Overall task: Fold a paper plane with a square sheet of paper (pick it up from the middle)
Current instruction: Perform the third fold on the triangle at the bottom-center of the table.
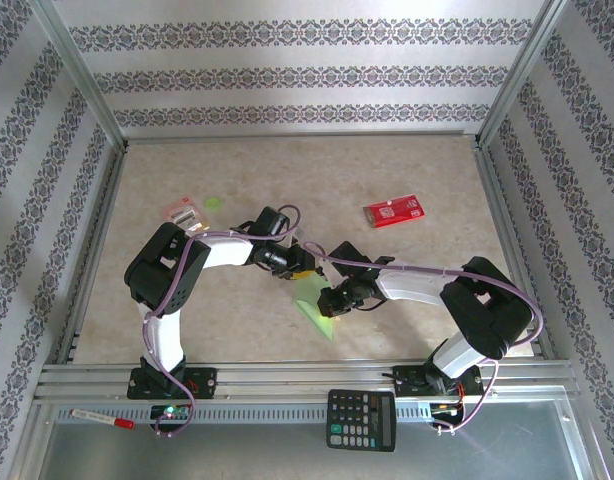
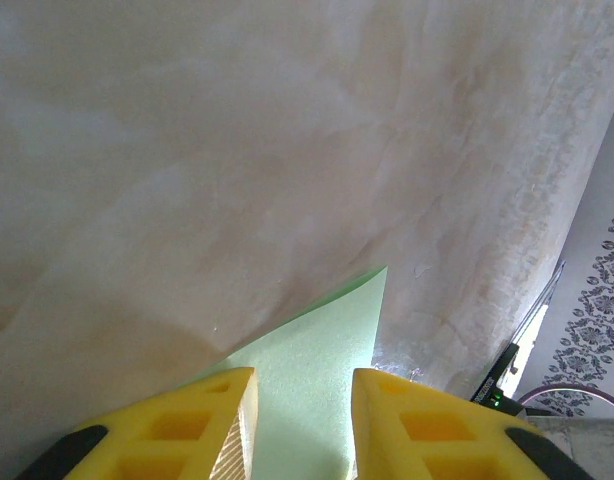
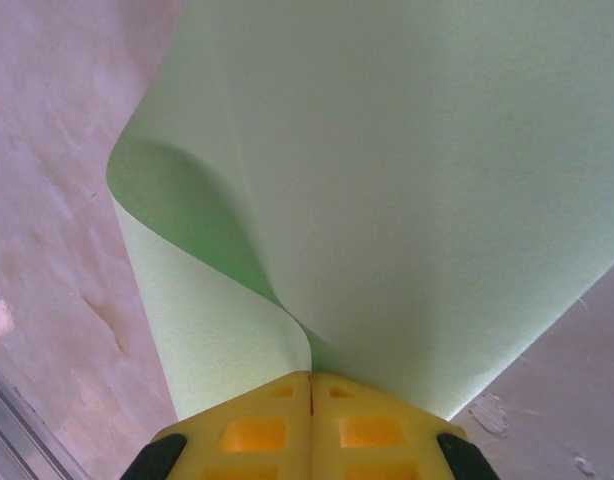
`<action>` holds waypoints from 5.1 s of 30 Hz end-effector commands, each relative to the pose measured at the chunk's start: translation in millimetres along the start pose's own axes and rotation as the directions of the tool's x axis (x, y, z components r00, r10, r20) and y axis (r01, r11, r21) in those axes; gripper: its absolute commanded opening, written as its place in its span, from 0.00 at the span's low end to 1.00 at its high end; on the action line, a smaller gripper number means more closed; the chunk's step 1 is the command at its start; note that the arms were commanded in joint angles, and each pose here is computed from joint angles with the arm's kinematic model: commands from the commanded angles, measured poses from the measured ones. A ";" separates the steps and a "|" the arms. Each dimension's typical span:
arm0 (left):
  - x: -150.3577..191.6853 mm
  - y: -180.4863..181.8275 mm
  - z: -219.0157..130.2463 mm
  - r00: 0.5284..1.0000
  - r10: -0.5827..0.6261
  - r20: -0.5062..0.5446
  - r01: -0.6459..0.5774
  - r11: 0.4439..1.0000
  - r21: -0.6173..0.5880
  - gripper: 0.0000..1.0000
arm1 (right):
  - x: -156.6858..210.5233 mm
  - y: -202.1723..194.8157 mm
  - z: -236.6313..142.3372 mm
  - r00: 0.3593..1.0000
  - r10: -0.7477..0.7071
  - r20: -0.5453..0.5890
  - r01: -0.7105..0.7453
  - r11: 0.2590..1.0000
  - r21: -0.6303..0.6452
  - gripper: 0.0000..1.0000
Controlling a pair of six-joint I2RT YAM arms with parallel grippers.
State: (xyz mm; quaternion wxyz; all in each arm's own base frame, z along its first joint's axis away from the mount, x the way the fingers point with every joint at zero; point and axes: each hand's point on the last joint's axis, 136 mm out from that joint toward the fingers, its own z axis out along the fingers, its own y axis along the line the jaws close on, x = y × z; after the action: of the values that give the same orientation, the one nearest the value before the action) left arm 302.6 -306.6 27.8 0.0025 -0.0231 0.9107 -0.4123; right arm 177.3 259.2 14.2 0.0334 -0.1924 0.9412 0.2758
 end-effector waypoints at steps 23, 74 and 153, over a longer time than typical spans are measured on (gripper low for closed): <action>-15.4 26.9 -103.6 0.971 -0.105 0.216 0.120 0.991 -0.058 0.38 | -15.3 -13.7 15.2 0.999 0.051 -0.005 -0.051 0.997 0.060 0.00; 58.7 45.5 -28.3 0.991 -0.109 0.081 0.118 0.987 -0.112 0.14 | -33.3 -15.1 31.3 0.998 0.047 -0.038 -0.045 0.998 0.047 0.00; 84.5 -0.8 -18.5 0.989 -0.099 0.108 0.090 0.992 0.092 0.18 | -60.4 -10.7 34.3 0.984 0.176 0.022 -0.175 0.983 -0.048 0.00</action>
State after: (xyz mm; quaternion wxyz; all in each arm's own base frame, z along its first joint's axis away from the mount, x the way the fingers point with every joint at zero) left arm 218.1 -289.9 44.3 0.0369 -0.0879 0.8951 -0.4355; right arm 234.0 303.8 14.4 0.0297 -0.1314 0.9312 0.3388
